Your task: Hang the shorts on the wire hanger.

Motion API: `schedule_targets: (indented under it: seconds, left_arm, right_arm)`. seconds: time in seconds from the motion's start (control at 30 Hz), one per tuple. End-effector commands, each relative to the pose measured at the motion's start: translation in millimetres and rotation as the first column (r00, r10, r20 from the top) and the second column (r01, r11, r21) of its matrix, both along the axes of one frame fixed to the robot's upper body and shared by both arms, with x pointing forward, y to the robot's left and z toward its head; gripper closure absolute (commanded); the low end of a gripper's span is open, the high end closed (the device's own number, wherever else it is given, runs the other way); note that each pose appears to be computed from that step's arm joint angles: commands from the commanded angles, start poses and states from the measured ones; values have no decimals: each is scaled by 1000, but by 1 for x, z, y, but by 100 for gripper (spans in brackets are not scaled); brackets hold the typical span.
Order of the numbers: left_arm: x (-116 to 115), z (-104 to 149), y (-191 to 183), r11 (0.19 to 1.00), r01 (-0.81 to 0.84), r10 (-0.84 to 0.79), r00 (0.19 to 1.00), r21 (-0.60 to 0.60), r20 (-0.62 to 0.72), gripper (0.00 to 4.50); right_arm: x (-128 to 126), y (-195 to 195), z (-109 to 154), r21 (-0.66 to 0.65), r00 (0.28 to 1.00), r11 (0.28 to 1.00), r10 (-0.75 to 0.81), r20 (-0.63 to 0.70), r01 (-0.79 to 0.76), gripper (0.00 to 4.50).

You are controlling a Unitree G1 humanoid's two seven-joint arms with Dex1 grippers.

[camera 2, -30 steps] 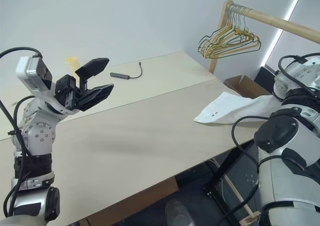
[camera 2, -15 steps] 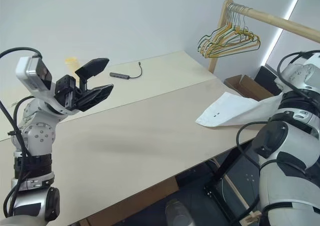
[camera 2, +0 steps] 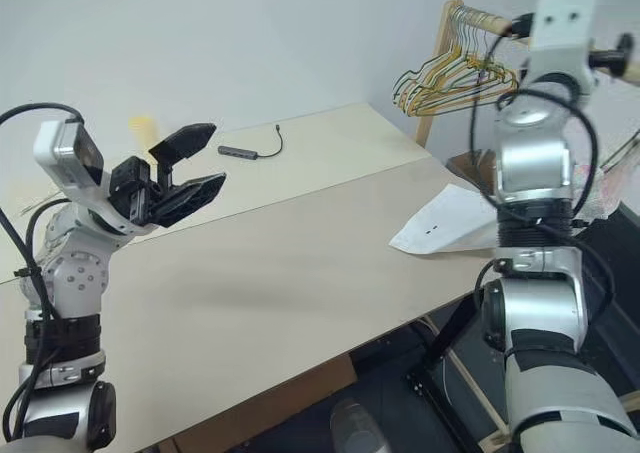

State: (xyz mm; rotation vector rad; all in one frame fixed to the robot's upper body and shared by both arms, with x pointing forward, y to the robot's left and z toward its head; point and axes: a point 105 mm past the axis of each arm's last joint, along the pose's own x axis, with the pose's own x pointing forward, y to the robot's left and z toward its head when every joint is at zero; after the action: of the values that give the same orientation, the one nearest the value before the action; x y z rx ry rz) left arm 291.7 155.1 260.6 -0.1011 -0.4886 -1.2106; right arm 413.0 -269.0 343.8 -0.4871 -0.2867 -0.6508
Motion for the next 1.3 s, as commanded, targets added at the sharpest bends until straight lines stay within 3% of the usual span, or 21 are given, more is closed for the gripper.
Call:
schedule_targets:
  seconds: [0.03,0.1,0.23,0.33,0.47,0.57,0.73,0.9,1.3]
  left_arm:
    - [-4,2,12,996,-87,87,996,25,2,0]
    - [-5,-4,18,991,-132,133,991,38,-23,0]
    - [-9,-26,31,970,-221,230,969,102,-87,0]
    - [-6,-48,42,938,-305,331,930,166,-162,0]
    - [-13,-83,52,885,-356,427,879,301,-213,0]
    - [-21,-105,60,847,-372,483,836,379,-260,0]
    - [-32,-140,68,750,-375,580,769,546,-269,0]
    - [-40,-142,60,744,-382,587,767,549,-261,0]
    - [-40,-139,54,725,-403,600,768,558,-224,0]
  right_arm:
    - [9,59,-4,-94,961,958,265,-75,-272,1]
    - [14,84,-22,-139,921,916,352,-170,-375,1]
    - [21,131,-81,-144,761,800,475,-441,-583,1]
    - [11,158,-131,-67,560,673,551,-619,-737,1]
    - [-17,184,-170,79,300,485,651,-697,-871,1]
    - [-39,195,-186,115,159,358,651,-742,-927,1]
    - [-65,205,-205,167,-10,200,611,-792,-965,1]
    - [-73,209,-216,168,-62,136,568,-821,-976,1]
    - [-67,211,-221,159,-48,153,554,-831,-975,1]
